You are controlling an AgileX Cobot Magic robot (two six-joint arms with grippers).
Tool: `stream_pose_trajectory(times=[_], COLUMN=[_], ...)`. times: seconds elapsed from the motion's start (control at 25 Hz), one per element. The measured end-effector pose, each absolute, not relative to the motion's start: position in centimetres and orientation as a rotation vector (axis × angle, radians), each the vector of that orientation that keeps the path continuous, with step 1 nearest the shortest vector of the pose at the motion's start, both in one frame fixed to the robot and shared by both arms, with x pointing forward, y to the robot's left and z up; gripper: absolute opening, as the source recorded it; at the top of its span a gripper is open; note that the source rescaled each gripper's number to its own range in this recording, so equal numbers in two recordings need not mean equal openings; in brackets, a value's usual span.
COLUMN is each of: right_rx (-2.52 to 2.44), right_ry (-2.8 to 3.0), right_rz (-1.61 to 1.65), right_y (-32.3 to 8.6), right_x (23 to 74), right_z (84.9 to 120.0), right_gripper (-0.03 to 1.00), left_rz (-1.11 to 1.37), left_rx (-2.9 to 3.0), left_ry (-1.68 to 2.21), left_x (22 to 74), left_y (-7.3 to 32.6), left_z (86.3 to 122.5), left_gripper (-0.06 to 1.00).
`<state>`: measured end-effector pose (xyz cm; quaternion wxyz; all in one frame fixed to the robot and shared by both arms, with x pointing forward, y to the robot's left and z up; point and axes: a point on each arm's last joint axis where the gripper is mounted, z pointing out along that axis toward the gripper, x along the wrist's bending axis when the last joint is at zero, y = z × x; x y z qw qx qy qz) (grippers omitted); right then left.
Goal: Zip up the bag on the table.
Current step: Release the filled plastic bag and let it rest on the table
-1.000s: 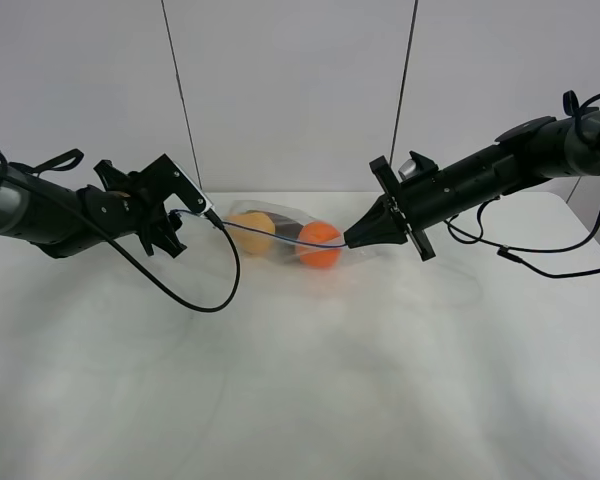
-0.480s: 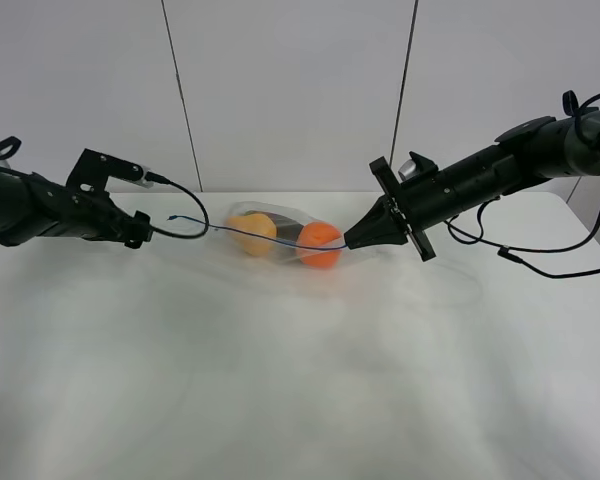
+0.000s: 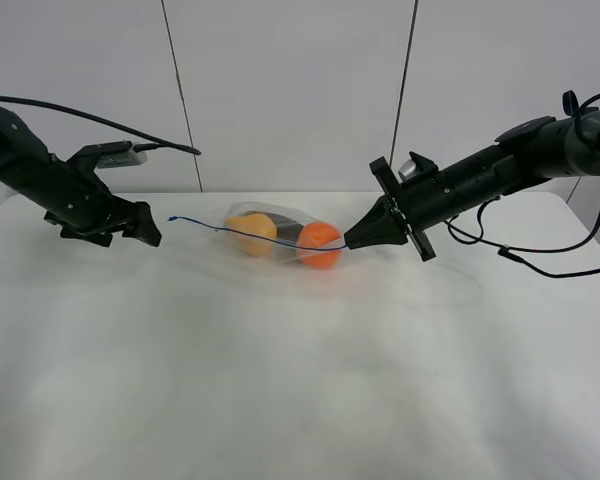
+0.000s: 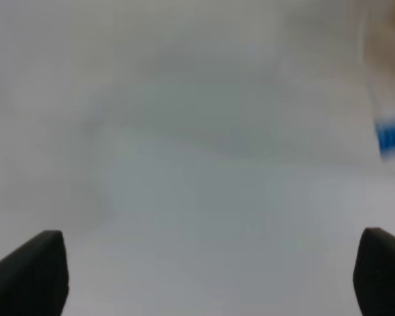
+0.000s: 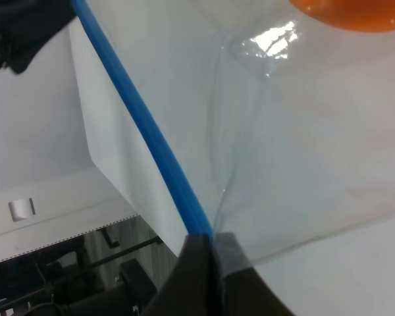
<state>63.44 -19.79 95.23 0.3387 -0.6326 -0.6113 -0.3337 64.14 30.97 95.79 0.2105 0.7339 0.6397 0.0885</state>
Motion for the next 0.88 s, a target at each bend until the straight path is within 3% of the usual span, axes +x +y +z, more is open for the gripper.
stream_pose_trajectory(times=[0.2,0.52,0.68,0.88], right_rx=[-1.648,-1.647,-1.646,-1.644], right_ry=[-1.592,-1.593,-1.593,-1.596], right_rz=[-0.869,-0.87,-0.869,-0.871], right_y=[-19.8,-19.8,-19.8,-19.8], right_x=[63.4,63.4,63.4,63.4], right_z=[95.2,95.2,95.2,95.2], right_gripper=[0.0,0.0,0.0,0.0], left_rz=[0.146,-0.134,-0.111,0.011], left_rx=[2.034,2.144,2.151,2.109], left_ry=[2.093,2.249,2.247,2.198], left_x=[63.3,61.1,60.7,58.5], left_y=[31.9,31.9,32.0,31.9], left_z=[96.9,97.2,98.2,102.3], left_gripper=[1.0,1.0,1.0,1.0])
